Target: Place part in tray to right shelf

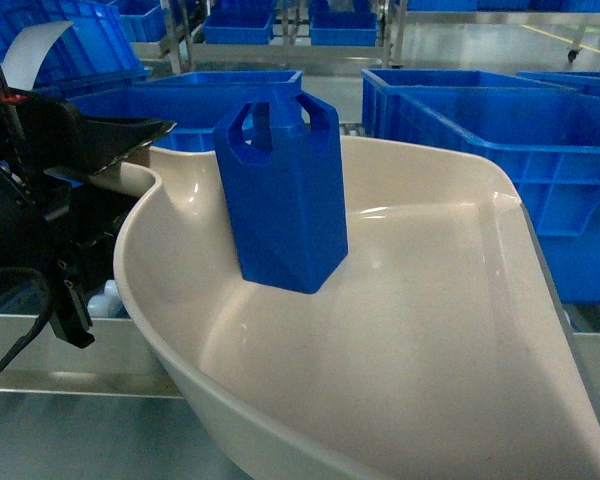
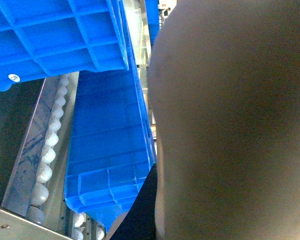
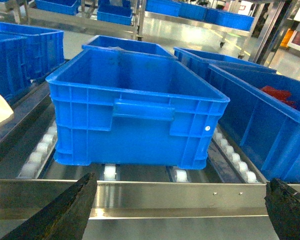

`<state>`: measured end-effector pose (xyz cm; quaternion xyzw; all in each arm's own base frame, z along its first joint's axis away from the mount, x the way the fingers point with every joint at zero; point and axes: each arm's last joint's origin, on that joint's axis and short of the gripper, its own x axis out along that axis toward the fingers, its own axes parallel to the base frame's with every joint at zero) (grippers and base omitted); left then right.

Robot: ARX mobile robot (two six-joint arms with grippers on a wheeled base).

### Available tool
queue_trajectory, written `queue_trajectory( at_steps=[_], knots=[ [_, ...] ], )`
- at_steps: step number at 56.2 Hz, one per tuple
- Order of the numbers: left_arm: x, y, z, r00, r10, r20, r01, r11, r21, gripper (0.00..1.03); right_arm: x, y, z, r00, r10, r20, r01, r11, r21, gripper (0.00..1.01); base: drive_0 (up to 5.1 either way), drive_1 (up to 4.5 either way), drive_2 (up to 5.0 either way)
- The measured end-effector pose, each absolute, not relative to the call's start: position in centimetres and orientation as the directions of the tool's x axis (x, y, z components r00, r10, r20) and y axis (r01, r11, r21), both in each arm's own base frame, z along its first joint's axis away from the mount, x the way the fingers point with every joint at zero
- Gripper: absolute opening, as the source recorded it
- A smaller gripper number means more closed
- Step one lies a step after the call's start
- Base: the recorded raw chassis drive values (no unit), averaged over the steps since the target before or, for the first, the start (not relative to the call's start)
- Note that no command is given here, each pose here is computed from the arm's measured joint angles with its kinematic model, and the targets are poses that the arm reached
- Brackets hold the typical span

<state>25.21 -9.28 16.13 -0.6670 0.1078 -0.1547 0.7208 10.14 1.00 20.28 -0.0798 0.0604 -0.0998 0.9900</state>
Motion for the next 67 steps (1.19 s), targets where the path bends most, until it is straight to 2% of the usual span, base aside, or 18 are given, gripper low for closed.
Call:
queue_trajectory(
  at_steps=[38, 67],
  knots=[
    [25.21, -9.28, 16.13, 0.929, -0.367, 0.051, 0.079, 0.063, -0.995, 0.14, 10.14, 1.01, 20.28, 0.973, -0.207, -0.104, 0.188, 0.967, -0.170, 0.98, 0.0, 4.35, -4.3],
    [25.21, -9.28, 16.13, 0.929, -0.367, 0.051, 0.079, 0.063, -0.995, 0.14, 10.14, 1.00, 20.28, 0.973, -0.207, -0.104, 0.188, 0.967, -0.170, 0.98, 0.0, 0.00, 0.0]
  ],
)
